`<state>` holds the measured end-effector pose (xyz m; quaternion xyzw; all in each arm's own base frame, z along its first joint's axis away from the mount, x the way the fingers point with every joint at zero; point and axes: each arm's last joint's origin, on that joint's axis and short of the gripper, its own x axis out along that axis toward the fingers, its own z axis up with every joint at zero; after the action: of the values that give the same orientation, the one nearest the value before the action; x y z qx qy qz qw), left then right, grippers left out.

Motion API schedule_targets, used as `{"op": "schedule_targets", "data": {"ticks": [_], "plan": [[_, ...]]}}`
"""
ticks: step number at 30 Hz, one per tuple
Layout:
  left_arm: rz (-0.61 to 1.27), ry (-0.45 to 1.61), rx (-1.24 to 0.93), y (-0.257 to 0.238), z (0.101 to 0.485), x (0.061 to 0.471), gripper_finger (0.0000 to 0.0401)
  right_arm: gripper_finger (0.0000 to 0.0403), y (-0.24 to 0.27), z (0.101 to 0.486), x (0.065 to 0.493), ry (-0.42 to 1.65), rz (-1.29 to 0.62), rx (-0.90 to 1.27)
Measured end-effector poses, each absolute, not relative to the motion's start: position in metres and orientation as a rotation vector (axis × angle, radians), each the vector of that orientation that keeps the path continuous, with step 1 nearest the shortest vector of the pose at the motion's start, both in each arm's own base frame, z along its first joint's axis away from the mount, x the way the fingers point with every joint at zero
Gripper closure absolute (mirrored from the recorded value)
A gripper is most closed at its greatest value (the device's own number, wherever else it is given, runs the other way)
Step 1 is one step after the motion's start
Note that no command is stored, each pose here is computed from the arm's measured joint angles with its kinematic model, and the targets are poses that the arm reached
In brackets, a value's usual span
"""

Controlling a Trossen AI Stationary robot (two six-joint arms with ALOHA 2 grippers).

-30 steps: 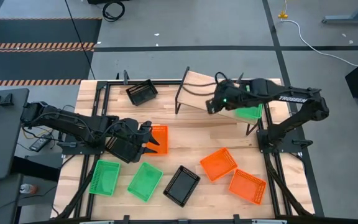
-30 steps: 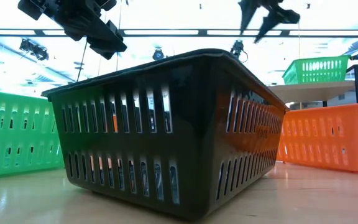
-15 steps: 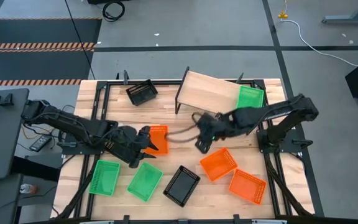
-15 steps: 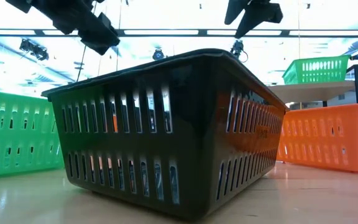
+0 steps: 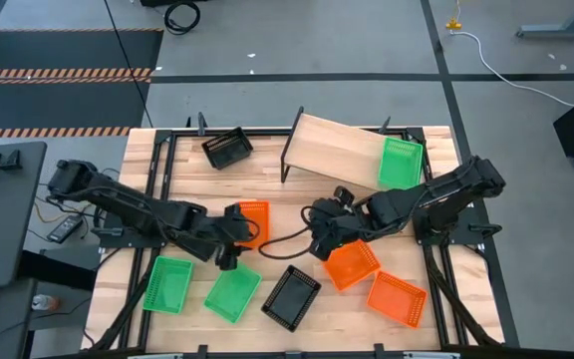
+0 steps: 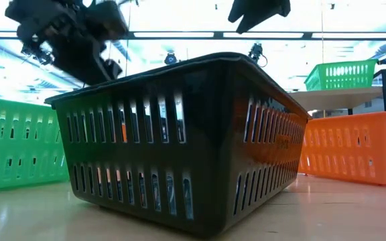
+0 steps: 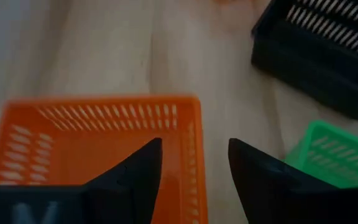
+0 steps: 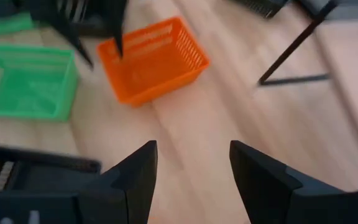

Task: Stack baskets on shelf by color
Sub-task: Put the top orange bin on the shelf

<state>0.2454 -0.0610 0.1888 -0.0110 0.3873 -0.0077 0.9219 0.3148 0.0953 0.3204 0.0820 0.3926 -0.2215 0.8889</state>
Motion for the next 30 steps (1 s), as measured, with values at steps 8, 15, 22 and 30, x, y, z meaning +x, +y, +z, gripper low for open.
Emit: {"op": "schedule_targets", "data": {"ticks": [8, 15, 22, 30], "plan": [[-0.012, 0.951, -0.044, -0.068, 0.168, 0.261, 0.0195, 0.0195, 0.098, 0.338, 0.3, 0.731, -0.489, 0.094], [0.099, 1.07, 0.05, -0.06, 0.141, 0.268, 0.0248, 0.0196, 0.111, 0.339, 0.294, 0.726, -0.463, 0.054], [0.102, 1.059, 0.064, -0.062, 0.138, 0.273, 0.0388, 0.0202, 0.123, 0.339, 0.286, 0.689, -0.497, -0.019], [0.052, 1.044, 0.178, -0.069, 0.2, 0.304, 0.0396, 0.0204, 0.129, 0.34, 0.282, 0.649, -0.531, -0.069]]}}
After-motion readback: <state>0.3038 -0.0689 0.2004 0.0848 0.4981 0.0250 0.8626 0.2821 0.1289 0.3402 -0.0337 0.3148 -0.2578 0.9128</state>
